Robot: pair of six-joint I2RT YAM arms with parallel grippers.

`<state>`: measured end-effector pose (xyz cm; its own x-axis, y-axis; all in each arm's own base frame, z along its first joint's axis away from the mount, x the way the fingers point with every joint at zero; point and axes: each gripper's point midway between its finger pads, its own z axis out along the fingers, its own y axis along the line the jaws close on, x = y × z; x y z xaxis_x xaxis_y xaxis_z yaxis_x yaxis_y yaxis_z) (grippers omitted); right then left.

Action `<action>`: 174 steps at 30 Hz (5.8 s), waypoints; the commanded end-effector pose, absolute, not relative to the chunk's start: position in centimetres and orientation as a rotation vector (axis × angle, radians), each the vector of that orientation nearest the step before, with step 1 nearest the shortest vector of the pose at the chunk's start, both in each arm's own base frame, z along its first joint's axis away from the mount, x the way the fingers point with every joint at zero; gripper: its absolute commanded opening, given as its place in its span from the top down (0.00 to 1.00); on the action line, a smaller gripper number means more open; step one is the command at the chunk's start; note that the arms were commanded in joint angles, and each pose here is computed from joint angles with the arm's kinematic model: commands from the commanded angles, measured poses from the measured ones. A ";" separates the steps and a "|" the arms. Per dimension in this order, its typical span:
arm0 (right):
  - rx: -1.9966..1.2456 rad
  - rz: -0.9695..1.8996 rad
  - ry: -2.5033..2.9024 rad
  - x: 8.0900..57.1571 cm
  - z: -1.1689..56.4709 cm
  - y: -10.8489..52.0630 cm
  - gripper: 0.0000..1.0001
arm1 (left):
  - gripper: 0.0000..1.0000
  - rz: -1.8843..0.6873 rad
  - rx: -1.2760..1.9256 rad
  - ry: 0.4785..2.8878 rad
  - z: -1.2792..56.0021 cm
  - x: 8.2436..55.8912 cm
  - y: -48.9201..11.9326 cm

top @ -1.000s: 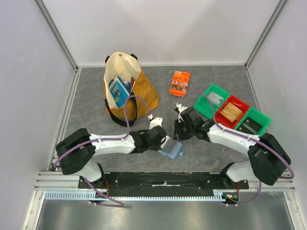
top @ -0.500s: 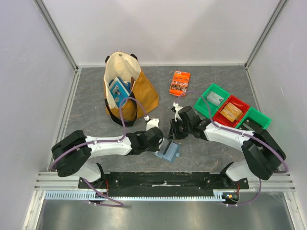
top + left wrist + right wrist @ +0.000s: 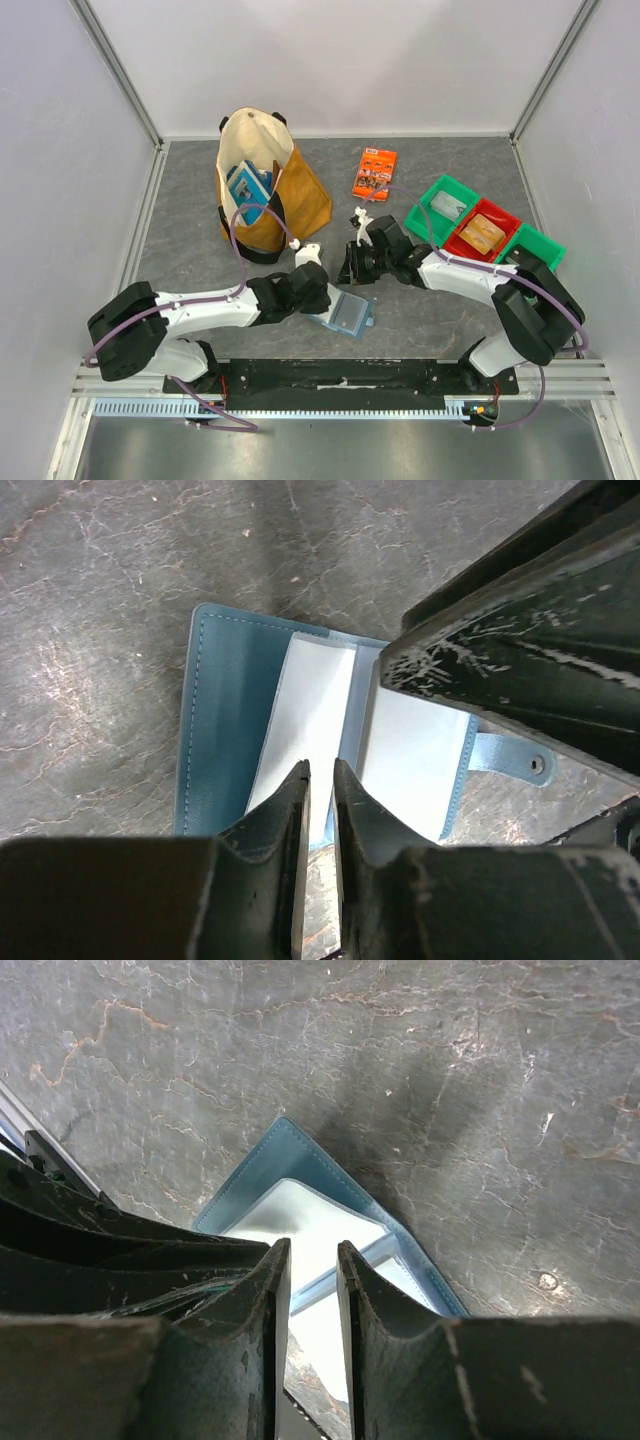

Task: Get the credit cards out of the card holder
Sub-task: Open the card holder at the center of the board, then remove the credit card from the card holder.

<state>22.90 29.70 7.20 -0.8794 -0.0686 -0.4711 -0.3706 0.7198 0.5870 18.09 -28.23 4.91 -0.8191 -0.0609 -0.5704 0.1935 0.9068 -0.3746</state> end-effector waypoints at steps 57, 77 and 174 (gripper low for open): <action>-0.463 0.450 2.564 20.7 5.2 25.9 0.57 | 0.93 -0.488 0.076 2.559 2.7 17.5 -27.5; -0.475 0.389 2.610 20.4 3.3 25.6 0.59 | 0.93 -0.497 0.083 2.558 2.8 17.5 -27.6; -0.368 0.764 2.578 18.9 2.4 30.2 0.69 | 0.49 -0.660 0.285 2.467 6.0 15.8 -28.4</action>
